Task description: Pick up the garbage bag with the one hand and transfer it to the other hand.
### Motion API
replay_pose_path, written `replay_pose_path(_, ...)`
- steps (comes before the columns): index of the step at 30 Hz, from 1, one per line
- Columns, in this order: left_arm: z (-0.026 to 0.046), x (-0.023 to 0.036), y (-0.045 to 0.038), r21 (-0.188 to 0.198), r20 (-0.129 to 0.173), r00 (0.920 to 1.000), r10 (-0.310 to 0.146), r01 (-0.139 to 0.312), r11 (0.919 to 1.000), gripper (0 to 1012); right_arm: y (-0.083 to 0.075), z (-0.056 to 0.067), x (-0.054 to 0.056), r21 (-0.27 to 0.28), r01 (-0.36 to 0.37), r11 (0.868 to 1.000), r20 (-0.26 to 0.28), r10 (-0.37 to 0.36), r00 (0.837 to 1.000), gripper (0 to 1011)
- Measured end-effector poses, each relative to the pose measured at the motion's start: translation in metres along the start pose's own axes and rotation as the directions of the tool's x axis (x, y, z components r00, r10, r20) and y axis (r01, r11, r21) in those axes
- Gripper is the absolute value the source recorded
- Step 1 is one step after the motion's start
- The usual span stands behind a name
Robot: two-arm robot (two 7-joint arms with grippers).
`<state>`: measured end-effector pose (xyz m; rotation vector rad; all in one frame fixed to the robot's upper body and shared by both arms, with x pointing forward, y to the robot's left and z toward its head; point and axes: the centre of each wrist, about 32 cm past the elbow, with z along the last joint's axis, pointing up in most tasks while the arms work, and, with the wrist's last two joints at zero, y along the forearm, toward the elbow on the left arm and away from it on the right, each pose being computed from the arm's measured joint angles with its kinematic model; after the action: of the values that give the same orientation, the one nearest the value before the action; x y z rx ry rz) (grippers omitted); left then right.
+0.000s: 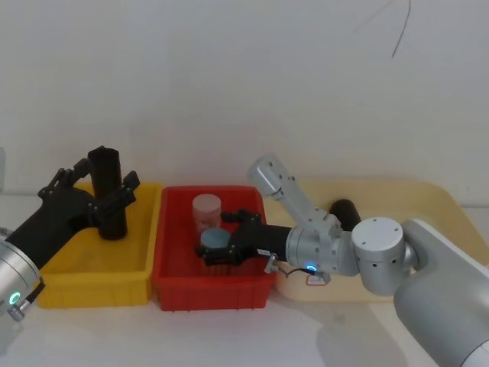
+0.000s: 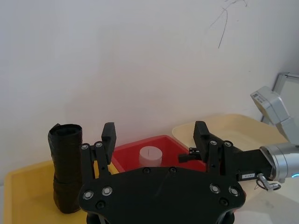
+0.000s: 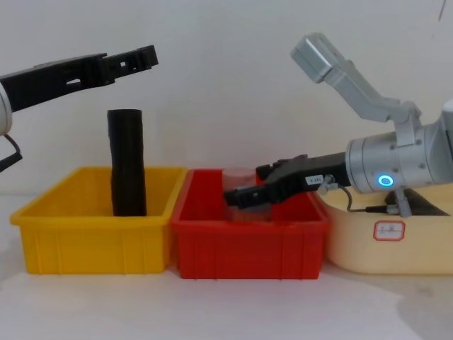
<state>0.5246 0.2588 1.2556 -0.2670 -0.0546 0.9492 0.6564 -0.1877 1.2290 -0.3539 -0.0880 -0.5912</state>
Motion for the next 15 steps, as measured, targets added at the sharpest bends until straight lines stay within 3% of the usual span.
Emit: replay_pose_path(15,0.0000,0.0000,0.0000,0.000,0.000,1.0000,0.000,0.000,1.0000,1002,0.0004,-0.0039,0.0036,-0.046,0.002,0.999,0.012,-0.001,1.000,1001)
